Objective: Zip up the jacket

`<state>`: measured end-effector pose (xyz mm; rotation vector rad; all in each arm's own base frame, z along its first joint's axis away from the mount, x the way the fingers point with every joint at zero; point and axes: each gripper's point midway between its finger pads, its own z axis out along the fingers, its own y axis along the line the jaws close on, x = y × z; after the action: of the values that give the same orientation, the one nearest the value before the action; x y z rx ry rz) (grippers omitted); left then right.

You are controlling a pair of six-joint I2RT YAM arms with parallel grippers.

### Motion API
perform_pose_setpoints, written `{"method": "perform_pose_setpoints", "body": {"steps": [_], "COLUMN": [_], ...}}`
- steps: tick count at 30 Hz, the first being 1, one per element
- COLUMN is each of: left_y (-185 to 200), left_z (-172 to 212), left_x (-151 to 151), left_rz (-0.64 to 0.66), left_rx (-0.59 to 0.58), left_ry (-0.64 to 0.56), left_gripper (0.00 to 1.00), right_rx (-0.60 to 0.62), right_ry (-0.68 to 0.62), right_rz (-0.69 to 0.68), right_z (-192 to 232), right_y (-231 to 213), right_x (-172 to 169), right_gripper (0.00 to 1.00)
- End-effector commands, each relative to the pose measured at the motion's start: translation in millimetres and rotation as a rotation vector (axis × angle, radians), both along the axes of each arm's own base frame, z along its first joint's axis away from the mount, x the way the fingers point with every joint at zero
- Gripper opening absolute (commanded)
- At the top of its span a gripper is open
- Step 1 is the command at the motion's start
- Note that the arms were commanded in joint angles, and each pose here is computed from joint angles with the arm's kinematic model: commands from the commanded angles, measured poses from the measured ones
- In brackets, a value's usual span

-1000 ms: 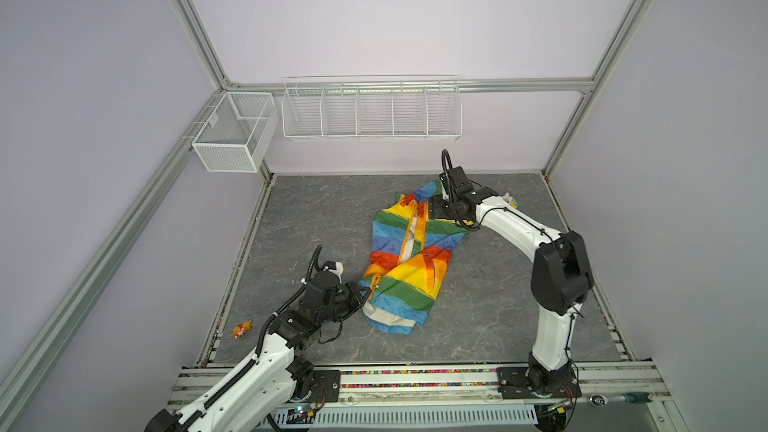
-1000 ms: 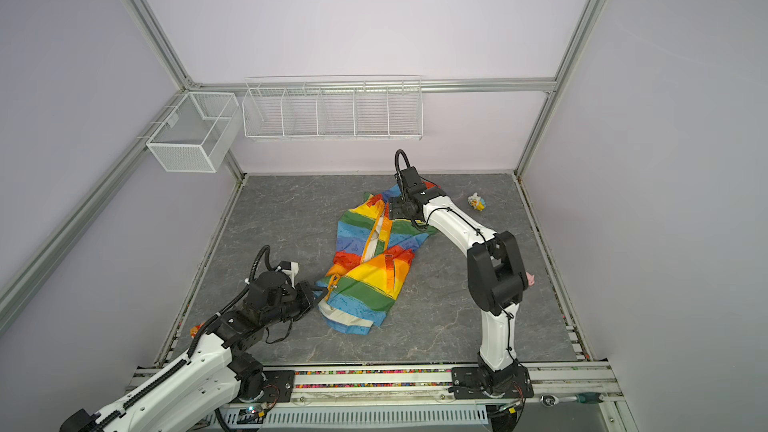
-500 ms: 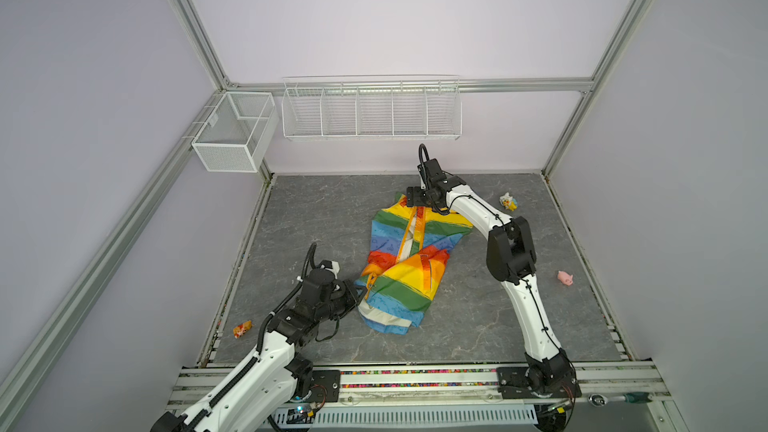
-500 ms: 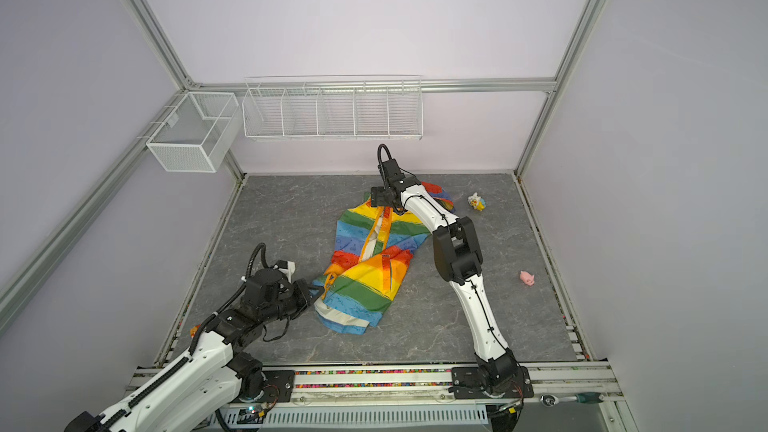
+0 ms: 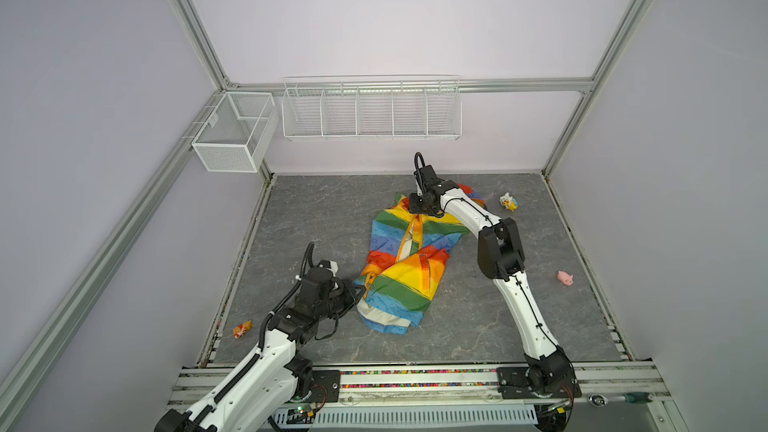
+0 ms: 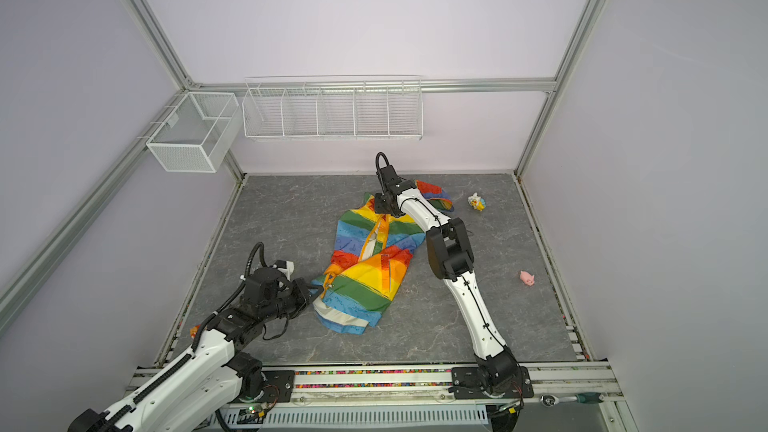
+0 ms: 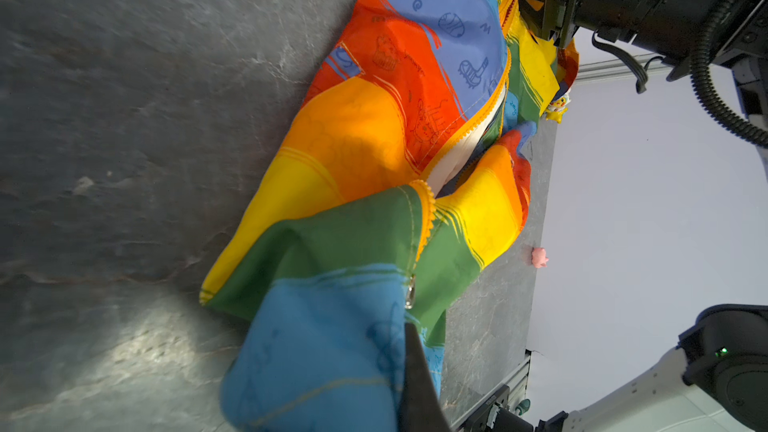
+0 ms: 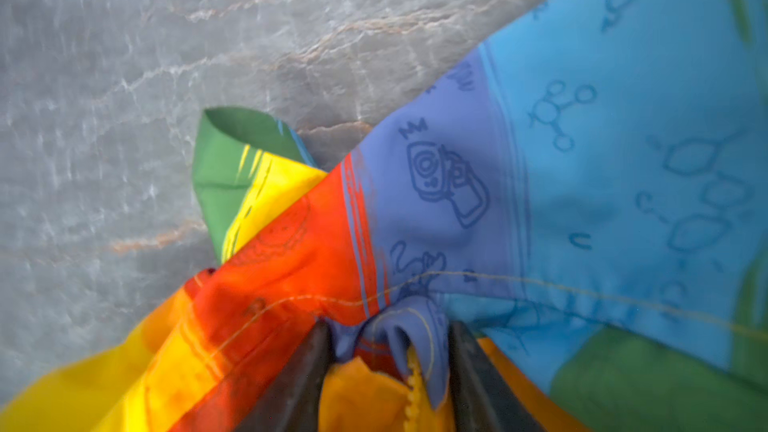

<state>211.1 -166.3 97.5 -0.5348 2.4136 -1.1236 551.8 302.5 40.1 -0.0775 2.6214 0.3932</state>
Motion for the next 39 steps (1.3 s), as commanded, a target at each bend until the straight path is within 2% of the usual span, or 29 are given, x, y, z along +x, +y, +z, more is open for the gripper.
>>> {"method": "perform_pose_setpoints", "body": {"steps": [1,3,6,10,16,21,26,29,34,39], "left_y": [7,12,23,41,63,72,71,62,40,26], "left_z": [0,1,3,11,33,57,65,65,57,42], "left_x": [-1,0,3,15,48,86,119,130,127,118], "left_rz": [0.006,0.014,0.028,0.055,0.072,0.063,0.034,-0.027,-0.195,-0.251], "left_rx": [0.010,0.027,0.066,0.148,0.271,0.372,0.429,0.421,0.369,0.285], "left_ry": [-0.017,-0.022,-0.029,-0.058,-0.111,-0.169,-0.177,-0.155,-0.077,-0.027], "left_gripper": [0.00,0.00,0.00,0.00,0.00,0.00,0.00,0.00,0.00,0.00], "right_rx": [0.023,0.033,0.044,0.062,0.105,0.119,0.110,0.103,0.082,0.034], "right_ry": [0.031,0.035,0.017,0.003,-0.031,-0.032,-0.021,-0.007,-0.016,-0.001], "right_rz": [-0.003,-0.008,-0.024,-0.056,-0.093,-0.121,-0.196,-0.257,-0.342,-0.364], "right_z": [-4,-1,11,31,69,81,82,80,89,83], "right_y": [0,-3,-13,-36,-69,-98,-142,-174,-224,-243], "right_x": [-2,-4,-9,-18,-47,-76,-95,-102,-107,-111], "right_gripper": [0.30,0.17,0.07,0.07,0.07,0.07,0.07,0.07,0.07,0.07]}}
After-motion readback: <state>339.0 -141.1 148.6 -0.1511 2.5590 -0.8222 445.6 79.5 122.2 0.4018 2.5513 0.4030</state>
